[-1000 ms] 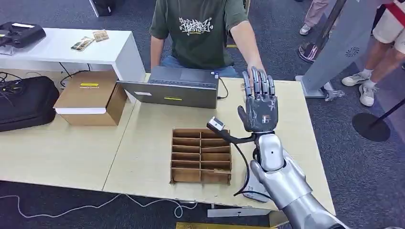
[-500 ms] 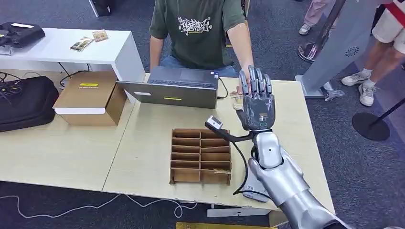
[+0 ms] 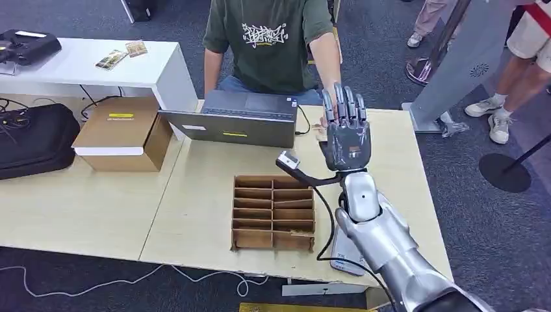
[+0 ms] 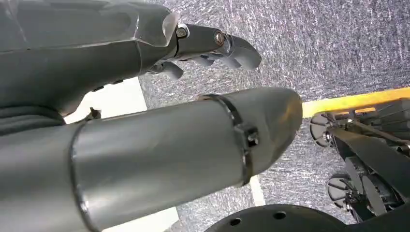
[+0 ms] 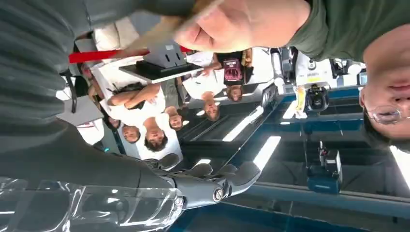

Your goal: Pass the card to the sensor for recognition and then transmit it.

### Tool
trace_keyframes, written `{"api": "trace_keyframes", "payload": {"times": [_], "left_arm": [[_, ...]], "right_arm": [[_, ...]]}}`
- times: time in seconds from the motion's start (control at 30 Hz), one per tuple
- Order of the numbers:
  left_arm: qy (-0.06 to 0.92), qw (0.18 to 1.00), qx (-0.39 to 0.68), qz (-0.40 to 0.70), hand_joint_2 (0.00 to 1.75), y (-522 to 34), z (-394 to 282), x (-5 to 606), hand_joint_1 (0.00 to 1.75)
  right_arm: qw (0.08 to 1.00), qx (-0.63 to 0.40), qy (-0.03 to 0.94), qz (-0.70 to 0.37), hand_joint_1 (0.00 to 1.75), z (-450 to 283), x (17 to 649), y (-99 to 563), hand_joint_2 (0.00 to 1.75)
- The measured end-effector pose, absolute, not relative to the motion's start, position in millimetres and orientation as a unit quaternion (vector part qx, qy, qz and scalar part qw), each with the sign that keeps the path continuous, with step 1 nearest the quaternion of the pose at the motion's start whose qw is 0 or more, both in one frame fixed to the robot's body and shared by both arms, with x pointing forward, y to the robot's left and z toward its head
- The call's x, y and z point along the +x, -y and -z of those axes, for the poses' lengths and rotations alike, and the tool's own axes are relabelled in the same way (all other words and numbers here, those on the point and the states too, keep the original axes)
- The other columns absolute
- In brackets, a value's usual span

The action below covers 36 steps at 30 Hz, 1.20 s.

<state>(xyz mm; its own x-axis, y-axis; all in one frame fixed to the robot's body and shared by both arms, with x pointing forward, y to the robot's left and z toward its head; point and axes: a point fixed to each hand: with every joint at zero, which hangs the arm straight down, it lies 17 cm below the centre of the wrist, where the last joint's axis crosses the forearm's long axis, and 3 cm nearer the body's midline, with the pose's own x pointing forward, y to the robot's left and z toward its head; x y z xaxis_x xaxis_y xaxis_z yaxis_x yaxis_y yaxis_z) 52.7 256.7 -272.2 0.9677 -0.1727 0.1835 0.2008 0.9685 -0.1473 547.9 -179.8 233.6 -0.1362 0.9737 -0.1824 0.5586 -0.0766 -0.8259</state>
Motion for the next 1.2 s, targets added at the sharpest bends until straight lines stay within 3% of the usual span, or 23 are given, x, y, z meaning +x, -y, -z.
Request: {"api": "trace_keyframes", "payload": {"times": [1.2], "left_arm": [[0.084, 0.989, -0.085, 0.09, 0.0, -256.5, 272.0, 51.3, 0.0]], "right_arm": [[0.246, -0.6, 0.631, -0.426, 1.75, -228.3, 553.0, 174.4, 1.75]]}}
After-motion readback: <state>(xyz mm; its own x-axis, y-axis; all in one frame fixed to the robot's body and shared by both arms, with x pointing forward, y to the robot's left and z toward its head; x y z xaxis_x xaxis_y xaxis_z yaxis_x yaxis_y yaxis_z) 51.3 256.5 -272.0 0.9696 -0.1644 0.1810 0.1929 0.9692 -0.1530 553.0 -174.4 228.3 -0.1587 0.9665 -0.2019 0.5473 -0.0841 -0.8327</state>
